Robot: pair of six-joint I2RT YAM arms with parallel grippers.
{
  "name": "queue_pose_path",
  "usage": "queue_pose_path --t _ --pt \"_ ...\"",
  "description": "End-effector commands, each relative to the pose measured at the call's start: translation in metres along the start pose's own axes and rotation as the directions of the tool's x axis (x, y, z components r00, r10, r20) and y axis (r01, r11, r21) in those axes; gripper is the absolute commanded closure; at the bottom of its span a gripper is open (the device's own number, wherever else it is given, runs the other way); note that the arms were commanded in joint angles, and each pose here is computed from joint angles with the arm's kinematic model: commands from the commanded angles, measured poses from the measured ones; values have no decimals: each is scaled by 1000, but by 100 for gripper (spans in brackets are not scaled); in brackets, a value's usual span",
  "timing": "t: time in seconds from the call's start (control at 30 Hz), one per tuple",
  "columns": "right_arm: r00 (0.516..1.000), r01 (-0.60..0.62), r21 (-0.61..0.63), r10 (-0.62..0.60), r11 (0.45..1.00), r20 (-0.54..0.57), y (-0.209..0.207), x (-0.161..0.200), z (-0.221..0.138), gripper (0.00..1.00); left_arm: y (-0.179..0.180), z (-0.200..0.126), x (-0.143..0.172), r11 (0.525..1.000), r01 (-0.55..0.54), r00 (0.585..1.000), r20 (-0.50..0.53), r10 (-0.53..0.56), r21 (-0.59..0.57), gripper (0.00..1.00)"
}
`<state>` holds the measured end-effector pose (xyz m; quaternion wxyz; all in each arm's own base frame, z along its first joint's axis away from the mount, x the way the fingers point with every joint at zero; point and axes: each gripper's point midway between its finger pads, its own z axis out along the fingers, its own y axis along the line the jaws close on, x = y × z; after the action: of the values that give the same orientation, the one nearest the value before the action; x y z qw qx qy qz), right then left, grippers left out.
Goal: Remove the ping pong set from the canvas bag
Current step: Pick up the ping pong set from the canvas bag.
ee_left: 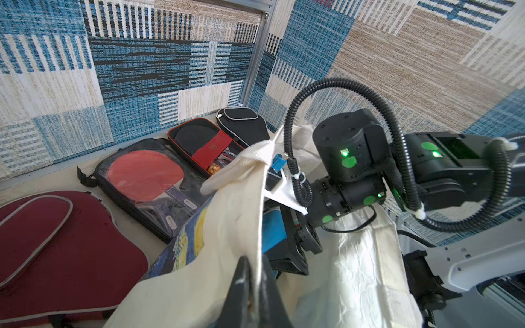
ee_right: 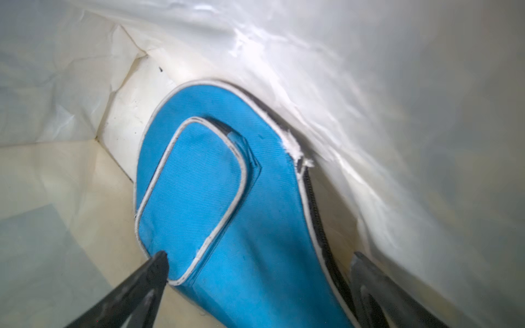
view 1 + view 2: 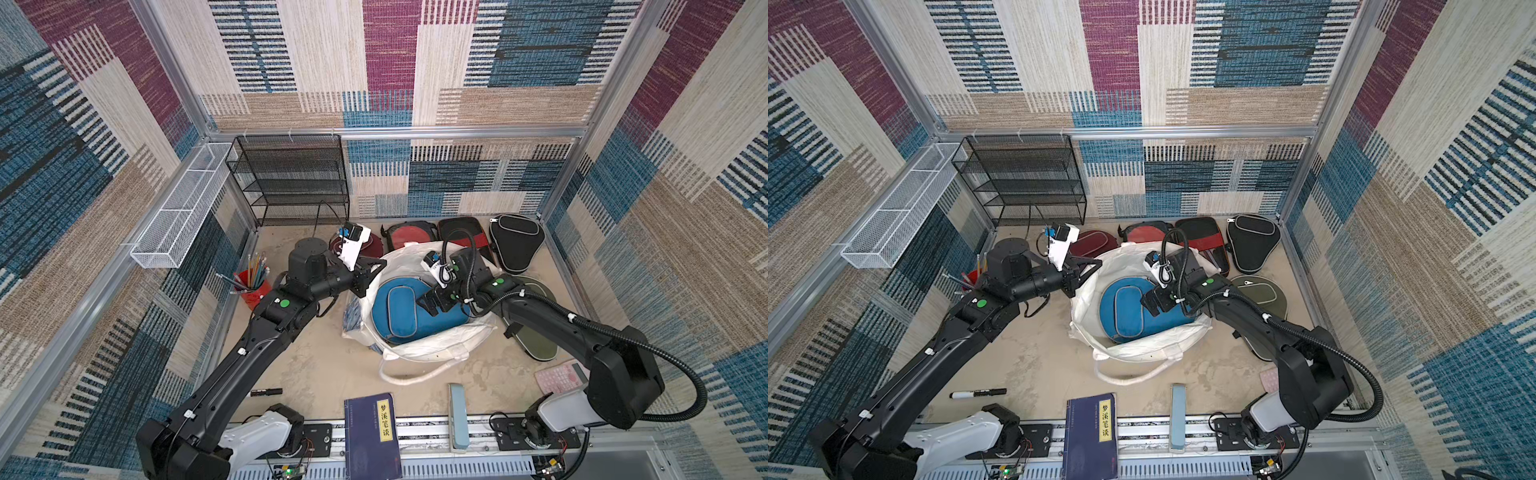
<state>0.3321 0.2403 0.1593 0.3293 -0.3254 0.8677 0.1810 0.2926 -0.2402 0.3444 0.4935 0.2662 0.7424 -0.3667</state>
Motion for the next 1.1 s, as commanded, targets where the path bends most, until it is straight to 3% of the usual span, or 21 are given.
queue_pose_path --t 0.0,0.5,0.57,0.73,0.93,1.07 --pt "998 66 -26 -65 997 25 -4 -8 3 1 -20 -1 -23 991 -76 993 98 66 107 100" --pt "980 98 -202 -129 974 -148 -5 39 66 2 -33 17 -3 952 -60 998 53 46 301 100" --pt "971 83 -231 -131 970 -199 -3 51 74 17 -32 17 -2 952 -60 997 54 46 302 100" --pt "962 53 -246 -115 968 -249 -1 67 75 71 -27 15 0 956 -57 998 55 43 287 100" --pt "976 62 -221 -106 973 -193 4 55 48 100 -16 11 0 967 -52 997 62 38 249 100" --pt "986 70 -190 -97 979 -132 7 42 23 100 -7 6 -1 977 -54 997 74 39 206 100"
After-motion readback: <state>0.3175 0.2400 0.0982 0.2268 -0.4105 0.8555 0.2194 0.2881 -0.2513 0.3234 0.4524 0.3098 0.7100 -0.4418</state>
